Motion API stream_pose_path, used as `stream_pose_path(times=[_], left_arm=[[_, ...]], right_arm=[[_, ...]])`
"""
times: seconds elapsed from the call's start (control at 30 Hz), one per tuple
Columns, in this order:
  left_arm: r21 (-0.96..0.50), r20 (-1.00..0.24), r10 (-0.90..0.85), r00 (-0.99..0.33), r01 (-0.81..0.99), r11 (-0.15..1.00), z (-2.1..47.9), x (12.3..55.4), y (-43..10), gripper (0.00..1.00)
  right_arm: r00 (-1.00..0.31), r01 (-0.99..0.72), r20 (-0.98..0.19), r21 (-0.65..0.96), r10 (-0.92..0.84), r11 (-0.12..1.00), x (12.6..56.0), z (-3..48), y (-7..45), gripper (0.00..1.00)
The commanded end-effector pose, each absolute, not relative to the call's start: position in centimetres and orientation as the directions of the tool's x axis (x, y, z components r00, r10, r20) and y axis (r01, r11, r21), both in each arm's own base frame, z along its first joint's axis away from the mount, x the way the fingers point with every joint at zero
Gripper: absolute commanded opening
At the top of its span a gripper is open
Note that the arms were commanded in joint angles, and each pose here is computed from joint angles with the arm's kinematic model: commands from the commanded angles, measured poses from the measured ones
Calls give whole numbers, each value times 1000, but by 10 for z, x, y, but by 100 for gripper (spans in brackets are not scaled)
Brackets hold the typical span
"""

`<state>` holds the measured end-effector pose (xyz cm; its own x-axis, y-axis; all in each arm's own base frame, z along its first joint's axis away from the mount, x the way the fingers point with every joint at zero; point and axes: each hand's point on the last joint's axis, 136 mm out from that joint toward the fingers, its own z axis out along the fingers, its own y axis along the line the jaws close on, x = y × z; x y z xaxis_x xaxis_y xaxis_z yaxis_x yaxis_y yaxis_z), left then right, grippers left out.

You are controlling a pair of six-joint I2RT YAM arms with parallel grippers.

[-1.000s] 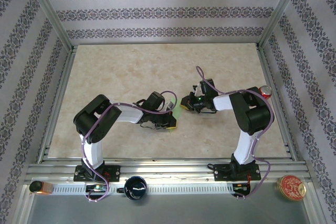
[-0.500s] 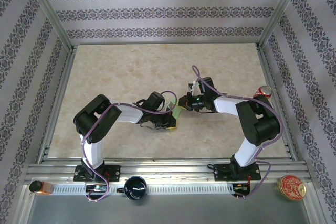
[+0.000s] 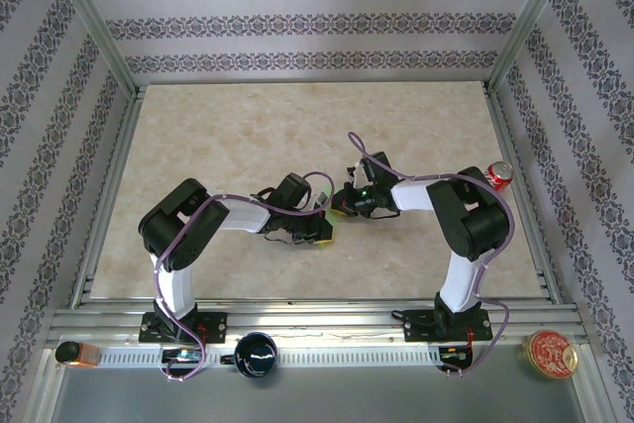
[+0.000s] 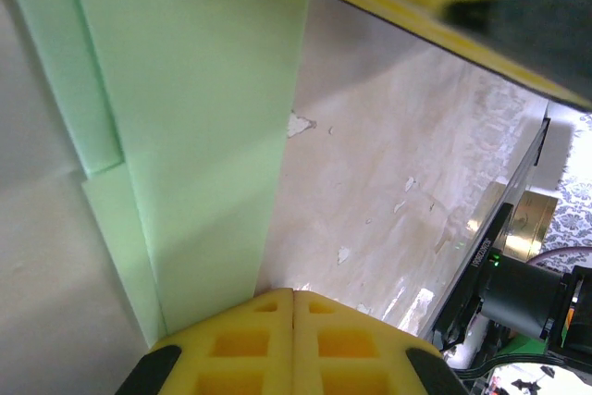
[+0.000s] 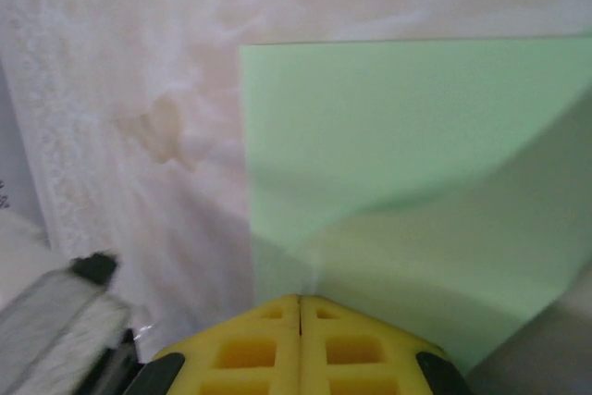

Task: Fold a paper plane with a square sheet of paper (pick it up from the middle)
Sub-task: Fold the wing for the fifth time at the center of the table.

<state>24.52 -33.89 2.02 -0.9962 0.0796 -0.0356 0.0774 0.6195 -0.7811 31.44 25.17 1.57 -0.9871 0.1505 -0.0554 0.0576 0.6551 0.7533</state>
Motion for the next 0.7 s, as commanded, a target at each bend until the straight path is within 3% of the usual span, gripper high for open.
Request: stream_pose_path(times=[0.0,0.47,0.67], left_arm=[[-746,51,110,-993,36,665,5,218,-328,0],[-762,129,154,-980,1,648,9,176,-310,1],[-809,8,169,-986,93,580,52,185,-317,0]], right_arm=[[-983,125,-18,672,185,730,307,-19,231,2],[-975,173,7,648,221,742,302,-32,217,0],[-975,178,14,653,224,736,303,-30,218,0]])
